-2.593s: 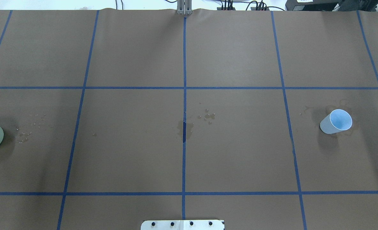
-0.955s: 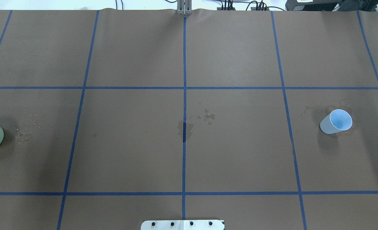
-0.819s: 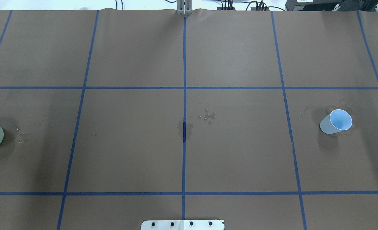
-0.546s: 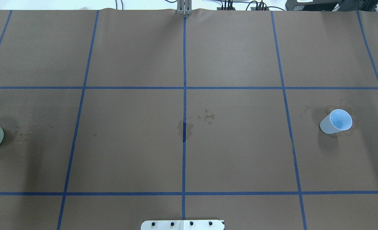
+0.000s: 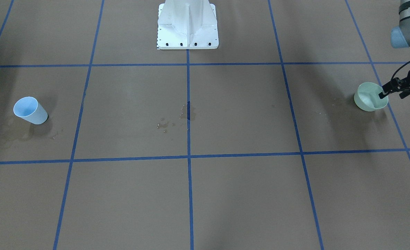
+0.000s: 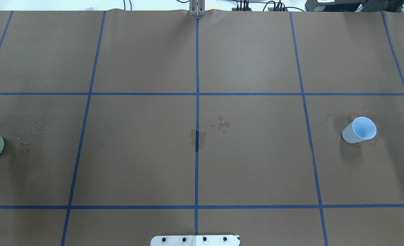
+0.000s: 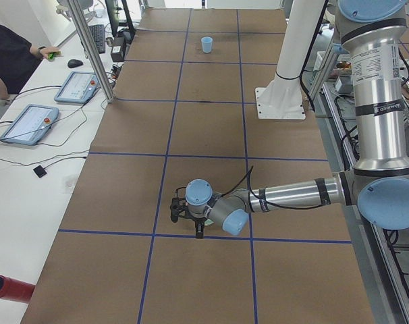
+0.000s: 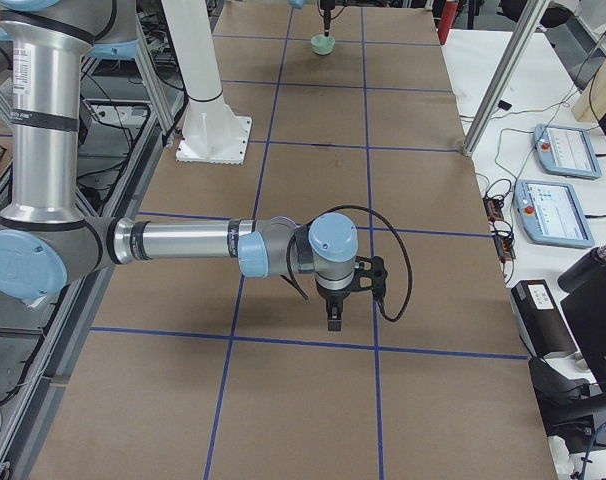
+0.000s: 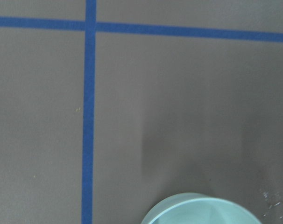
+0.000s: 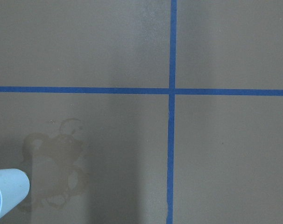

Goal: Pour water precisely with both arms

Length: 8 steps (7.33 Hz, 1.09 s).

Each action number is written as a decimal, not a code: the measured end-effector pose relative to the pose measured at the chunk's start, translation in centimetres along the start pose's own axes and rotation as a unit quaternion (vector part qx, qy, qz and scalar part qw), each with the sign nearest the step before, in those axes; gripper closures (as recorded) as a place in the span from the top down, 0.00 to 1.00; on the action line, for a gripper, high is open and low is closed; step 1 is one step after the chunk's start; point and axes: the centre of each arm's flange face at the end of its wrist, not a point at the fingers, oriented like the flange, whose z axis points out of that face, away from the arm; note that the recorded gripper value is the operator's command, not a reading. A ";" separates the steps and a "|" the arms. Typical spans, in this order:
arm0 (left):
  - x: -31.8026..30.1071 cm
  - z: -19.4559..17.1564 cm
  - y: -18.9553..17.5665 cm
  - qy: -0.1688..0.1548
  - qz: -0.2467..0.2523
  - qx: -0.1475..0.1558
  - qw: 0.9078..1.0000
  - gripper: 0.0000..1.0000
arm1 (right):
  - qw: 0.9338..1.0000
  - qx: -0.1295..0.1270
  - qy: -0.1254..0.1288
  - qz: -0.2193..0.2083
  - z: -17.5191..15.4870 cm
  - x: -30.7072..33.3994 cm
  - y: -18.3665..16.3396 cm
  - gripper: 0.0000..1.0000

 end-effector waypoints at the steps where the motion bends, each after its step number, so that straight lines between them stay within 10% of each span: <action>1: -0.3 0.3 0.4 0.000 -0.001 -0.005 1.000 1.00 | 1.000 0.000 0.000 0.000 0.0 0.0 0.0 1.00; 4: 0.0 2.0 0.9 -0.002 0.004 -0.024 1.000 1.00 | 1.000 -0.001 0.000 0.001 0.1 0.1 0.1 1.00; 5: 0.1 2.3 1.0 -0.001 0.007 -0.027 1.000 0.67 | 1.000 -0.002 0.001 0.002 0.1 0.2 0.1 1.00; 6: 0.3 2.4 1.0 0.000 0.011 -0.028 1.000 0.12 | 1.000 -0.002 0.000 0.002 0.1 0.2 0.1 1.00; 8: 0.6 2.3 1.1 0.004 0.016 -0.024 1.000 0.00 | 1.000 -0.001 0.001 0.002 0.1 0.1 0.1 1.00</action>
